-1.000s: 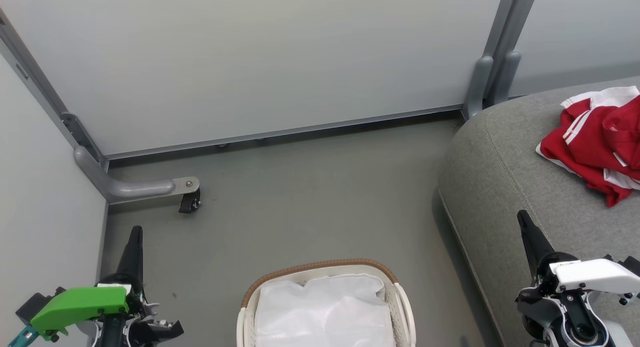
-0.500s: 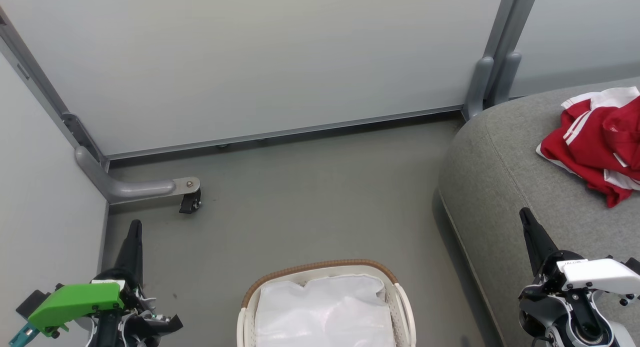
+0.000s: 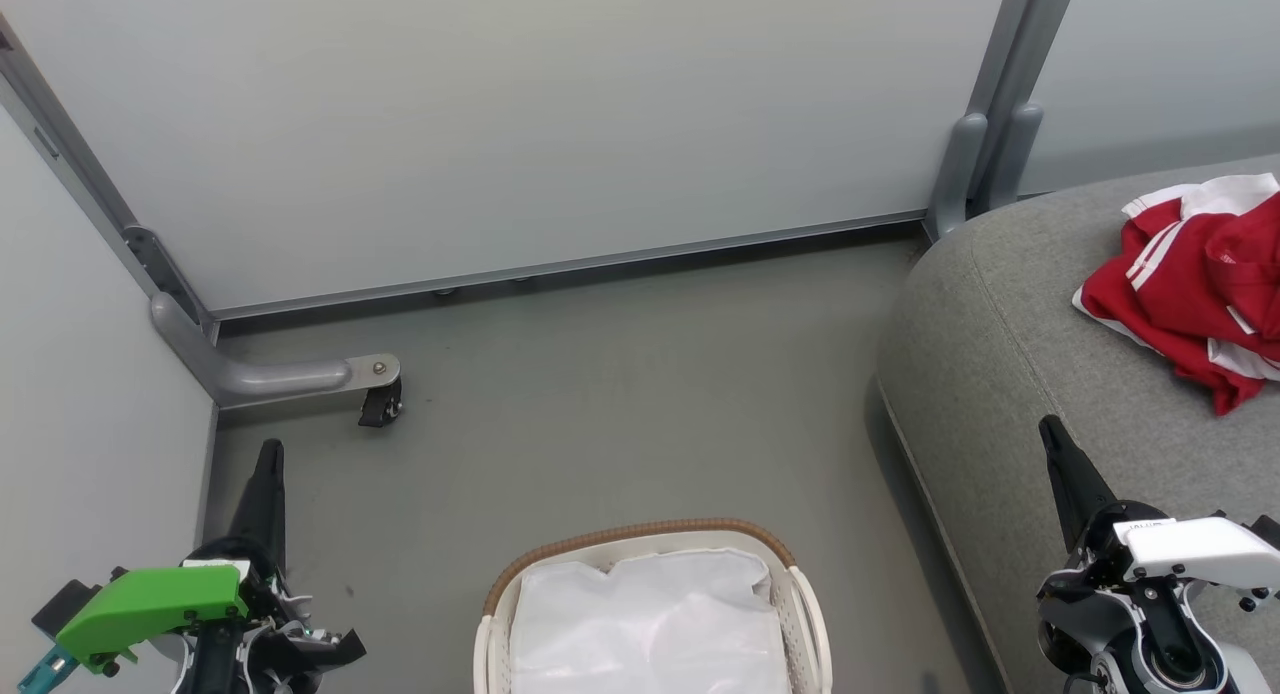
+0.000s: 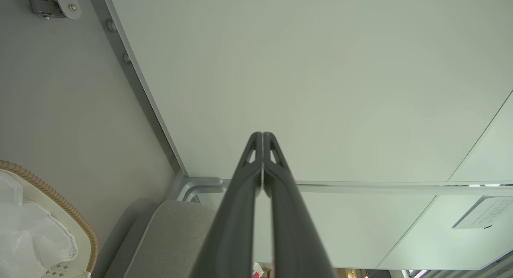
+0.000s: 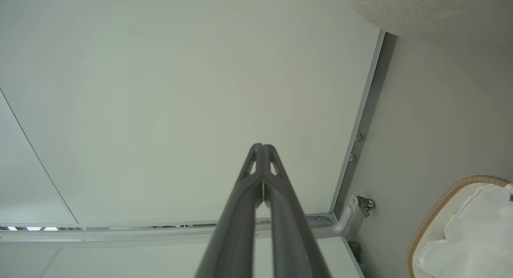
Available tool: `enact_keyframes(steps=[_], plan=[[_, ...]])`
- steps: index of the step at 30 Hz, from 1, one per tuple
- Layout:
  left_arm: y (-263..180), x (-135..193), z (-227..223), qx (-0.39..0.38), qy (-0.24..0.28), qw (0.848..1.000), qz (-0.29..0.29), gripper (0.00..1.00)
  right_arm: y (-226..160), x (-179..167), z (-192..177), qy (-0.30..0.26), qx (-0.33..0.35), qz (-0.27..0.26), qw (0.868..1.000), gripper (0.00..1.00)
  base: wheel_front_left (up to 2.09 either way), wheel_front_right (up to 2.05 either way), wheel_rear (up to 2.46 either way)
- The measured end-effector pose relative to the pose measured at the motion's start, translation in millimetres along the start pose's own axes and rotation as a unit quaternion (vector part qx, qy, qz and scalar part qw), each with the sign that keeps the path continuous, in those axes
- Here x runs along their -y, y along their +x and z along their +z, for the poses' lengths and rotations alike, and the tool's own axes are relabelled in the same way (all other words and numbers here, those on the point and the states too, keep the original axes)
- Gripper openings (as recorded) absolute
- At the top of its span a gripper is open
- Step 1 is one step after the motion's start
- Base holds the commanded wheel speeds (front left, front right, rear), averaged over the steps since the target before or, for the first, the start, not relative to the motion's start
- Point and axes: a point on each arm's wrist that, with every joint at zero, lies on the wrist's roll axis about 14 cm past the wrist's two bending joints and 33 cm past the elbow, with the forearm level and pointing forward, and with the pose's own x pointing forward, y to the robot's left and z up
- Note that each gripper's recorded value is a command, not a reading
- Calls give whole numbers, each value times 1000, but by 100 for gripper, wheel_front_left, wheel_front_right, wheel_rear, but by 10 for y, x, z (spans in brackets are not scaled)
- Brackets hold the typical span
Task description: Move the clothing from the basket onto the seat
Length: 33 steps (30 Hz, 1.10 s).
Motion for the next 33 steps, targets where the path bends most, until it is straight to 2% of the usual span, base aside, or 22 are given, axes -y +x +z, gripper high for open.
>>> enact_keyframes(steps=[33], plan=[[0,0,0,0,0,1000,0,0,0,0,0,0,0,0,1000,0,0,0,0]])
